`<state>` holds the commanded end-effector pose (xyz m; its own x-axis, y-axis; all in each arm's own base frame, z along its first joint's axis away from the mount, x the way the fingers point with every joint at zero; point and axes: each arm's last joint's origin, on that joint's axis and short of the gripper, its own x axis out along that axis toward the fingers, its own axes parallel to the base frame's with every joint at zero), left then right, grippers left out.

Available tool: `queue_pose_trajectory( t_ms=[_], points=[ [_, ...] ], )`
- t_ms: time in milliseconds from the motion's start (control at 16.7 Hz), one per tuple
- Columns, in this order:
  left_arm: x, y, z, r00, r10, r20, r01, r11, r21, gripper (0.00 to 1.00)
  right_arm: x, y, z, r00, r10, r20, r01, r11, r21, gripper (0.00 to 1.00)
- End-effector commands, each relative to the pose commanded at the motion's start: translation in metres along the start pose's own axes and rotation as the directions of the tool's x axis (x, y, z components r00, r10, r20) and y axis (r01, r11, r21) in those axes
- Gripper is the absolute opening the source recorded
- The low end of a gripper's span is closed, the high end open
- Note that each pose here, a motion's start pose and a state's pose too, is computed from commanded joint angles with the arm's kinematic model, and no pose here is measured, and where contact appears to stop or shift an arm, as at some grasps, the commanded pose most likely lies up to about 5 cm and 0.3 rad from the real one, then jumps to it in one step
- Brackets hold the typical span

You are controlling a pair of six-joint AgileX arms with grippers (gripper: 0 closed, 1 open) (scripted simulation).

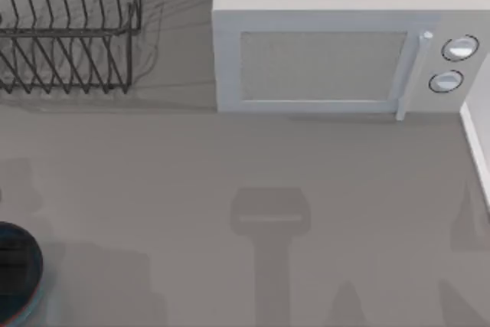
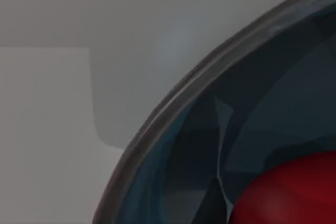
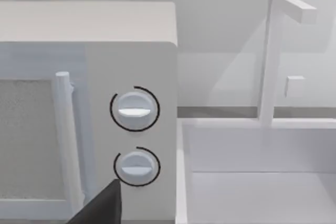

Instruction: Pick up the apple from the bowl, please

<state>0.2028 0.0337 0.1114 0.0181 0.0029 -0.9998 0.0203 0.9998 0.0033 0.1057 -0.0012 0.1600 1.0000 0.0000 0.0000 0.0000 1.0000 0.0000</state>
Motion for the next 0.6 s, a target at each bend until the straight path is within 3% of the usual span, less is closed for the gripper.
queue_pose_trajectory(
  t_ms=[420,600],
  points=[
    [0.016,-0.0008,-0.0054,1.0,-0.003,-0.018,0.003,1.0,0.0,1.0,0.0,0.0,0.0,1.0,0.0,0.0,0.0,1.0,0.0,1.0],
    [0.016,-0.0008,-0.0054,1.0,-0.003,-0.018,0.003,1.0,0.0,0.77,0.0,0.0,0.0,1.0,0.0,0.0,0.0,1.0,0.0,1.0]
  ],
)
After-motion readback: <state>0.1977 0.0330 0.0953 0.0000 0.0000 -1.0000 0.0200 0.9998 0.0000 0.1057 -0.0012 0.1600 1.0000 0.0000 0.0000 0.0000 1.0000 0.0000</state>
